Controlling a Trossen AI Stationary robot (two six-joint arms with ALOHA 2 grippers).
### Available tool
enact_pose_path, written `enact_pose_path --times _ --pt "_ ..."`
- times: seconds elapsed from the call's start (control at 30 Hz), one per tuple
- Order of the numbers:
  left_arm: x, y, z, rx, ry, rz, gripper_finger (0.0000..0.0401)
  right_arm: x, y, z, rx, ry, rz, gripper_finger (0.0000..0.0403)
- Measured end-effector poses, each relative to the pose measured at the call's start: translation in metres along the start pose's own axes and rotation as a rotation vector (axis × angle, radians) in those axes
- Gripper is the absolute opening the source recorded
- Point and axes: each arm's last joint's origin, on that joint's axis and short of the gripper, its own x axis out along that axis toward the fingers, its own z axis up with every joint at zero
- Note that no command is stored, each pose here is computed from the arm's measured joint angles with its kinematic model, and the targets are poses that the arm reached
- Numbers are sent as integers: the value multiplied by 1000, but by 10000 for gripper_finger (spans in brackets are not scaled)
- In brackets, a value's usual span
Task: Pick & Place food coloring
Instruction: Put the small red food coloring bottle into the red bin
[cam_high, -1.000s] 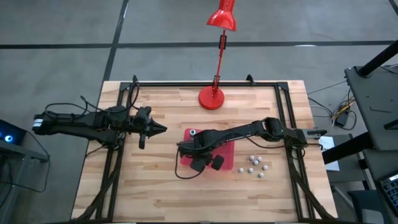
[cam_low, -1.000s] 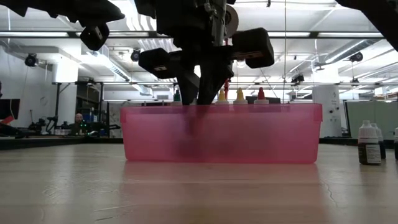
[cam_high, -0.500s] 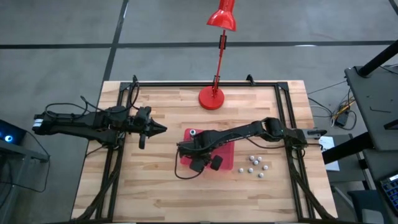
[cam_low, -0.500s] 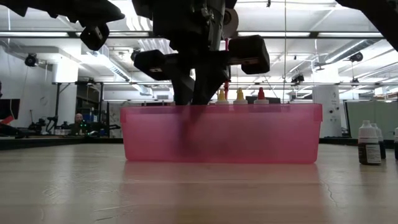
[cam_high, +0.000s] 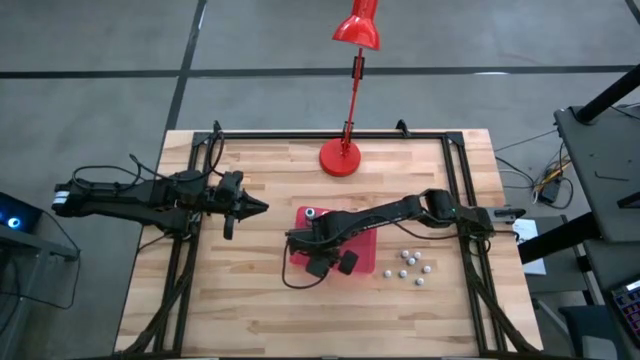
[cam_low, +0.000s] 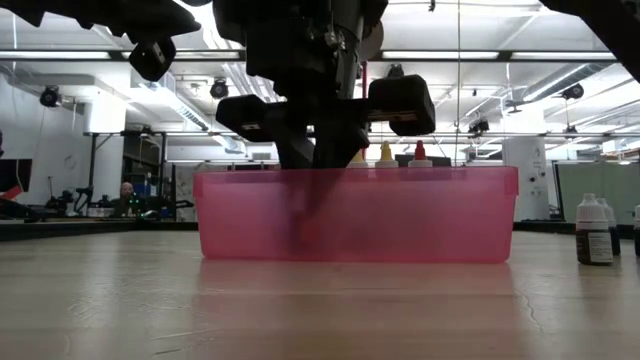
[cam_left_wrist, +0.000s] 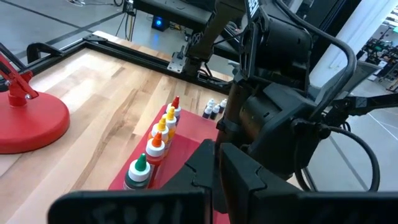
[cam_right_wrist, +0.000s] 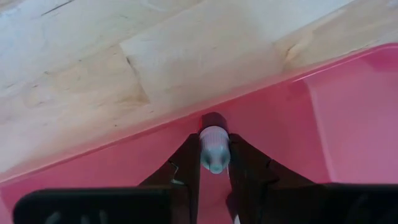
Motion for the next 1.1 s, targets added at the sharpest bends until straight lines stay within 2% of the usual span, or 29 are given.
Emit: enact_pose_path --times 0.5,0.87,1.1 --pt "0 0 0 0 0 -1 0 12 4 -6 4 17 14 54" --pt "0 0 0 0 0 0 0 5 -2 0 -3 -10 -32 86" --pt "0 0 0 0 0 0 0 5 -2 0 0 -12 -34 92"
